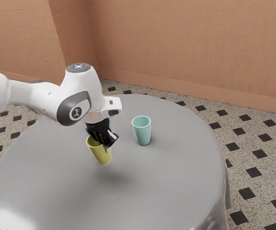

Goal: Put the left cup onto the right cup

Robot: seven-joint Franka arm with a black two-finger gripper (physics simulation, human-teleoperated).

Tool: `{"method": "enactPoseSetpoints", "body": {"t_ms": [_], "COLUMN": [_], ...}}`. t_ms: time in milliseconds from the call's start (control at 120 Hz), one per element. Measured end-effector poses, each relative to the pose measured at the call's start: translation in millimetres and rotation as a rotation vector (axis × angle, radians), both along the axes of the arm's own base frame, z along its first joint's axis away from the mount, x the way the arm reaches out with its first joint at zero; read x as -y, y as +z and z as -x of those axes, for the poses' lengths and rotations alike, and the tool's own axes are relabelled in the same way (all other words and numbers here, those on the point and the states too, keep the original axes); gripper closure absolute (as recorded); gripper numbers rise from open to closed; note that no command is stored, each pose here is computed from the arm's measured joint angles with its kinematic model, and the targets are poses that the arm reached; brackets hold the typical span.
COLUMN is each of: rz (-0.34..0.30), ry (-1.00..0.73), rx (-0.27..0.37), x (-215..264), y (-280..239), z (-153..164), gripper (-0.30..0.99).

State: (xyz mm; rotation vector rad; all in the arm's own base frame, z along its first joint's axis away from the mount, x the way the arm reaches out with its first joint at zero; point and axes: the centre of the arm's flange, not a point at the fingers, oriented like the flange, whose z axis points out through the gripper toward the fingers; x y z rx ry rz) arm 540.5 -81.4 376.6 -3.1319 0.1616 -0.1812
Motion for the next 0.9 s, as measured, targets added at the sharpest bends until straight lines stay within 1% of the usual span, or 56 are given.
{"method": "enactPoseSetpoints", "body": {"t_ms": [83,175,258,400,617,733,792,900], "rz": [0.004,0.003,-0.010,-0.036,-0.070,-0.082,-0.087,-0.084], "ry": [0.001,0.003,0.008,0.011,-0.002,-0.009,-0.012,-0.011], "rx": [0.029,0.046,0.045,0.037,0.029,0.022,0.029,0.025], "x": [4,5,3,3,18,24,27,25], "y": [28,53,71,84,81,72,70,62], "z": [-13,-25,-40,-64,-115,-135,-146,-158], "gripper": [0.78,0.78,0.78,0.78,0.79,0.79,0.79,0.79]}}
